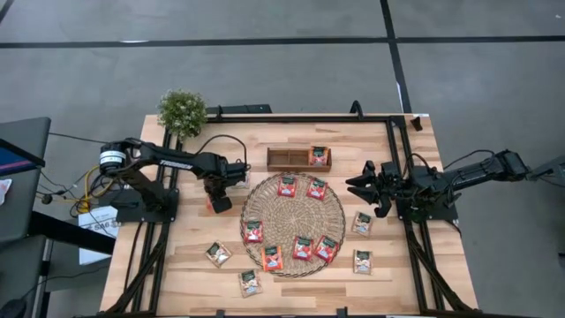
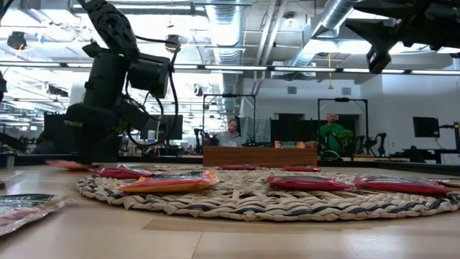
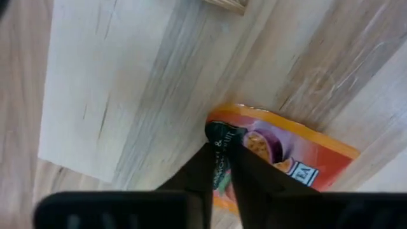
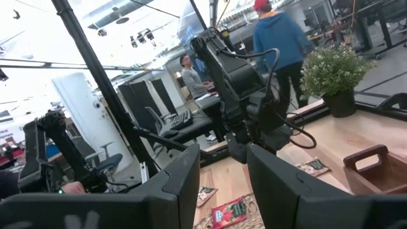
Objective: Pick & Place Tea
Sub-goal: Put the orange tea bag into the right section of the wooden organizer
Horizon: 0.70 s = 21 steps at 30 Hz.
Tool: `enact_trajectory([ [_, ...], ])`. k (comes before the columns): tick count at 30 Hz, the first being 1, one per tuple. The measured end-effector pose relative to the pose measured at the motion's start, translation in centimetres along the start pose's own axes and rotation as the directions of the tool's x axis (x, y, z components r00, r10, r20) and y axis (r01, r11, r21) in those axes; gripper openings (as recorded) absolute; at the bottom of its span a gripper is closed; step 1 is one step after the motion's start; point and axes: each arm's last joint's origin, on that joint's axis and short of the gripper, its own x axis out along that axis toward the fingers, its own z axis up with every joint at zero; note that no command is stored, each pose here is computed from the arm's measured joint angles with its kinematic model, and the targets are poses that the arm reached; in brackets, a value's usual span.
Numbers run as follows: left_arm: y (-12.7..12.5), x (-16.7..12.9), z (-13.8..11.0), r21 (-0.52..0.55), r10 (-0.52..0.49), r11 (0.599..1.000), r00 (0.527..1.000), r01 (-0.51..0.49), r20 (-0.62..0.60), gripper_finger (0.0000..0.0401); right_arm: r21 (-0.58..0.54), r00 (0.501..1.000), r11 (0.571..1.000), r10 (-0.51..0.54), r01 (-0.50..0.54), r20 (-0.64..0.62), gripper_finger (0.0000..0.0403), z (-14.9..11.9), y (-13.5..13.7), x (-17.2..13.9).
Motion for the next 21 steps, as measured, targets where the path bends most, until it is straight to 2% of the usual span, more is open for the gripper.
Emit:
enact_trajectory([
  [3, 0.1, -0.1, 0.0, -0.020, 0.016, 1.000, 1.000, -0.016, 0.007, 0.0006, 0.000, 1.000, 1.000, 0.000, 0.000, 0.000, 0.0123, 0.0, 0.0, 0.0],
  [10, 0.2, -2.1, -0.3, -0.061, 0.041, 0.997, 0.999, -0.039, 0.033, 0.0000, 0.032, 1.000, 0.999, -0.003, 0.003, 0.001, 0.0123, 0.0, 0.0, 0.0],
  [16, -0.4, -6.6, 0.5, -0.083, 0.015, 0.997, 0.982, 0.001, 0.188, 0.0000, 0.186, 1.000, 0.982, -0.020, 0.018, 0.009, 0.0123, 0.1, -0.2, 0.0],
  [21, -2.1, -11.6, 2.2, -0.038, -0.024, 0.998, 0.904, 0.045, 0.428, 0.0000, 0.238, 0.999, 0.971, -0.007, -0.004, 0.048, 0.0123, 0.5, -0.1, 0.0],
])
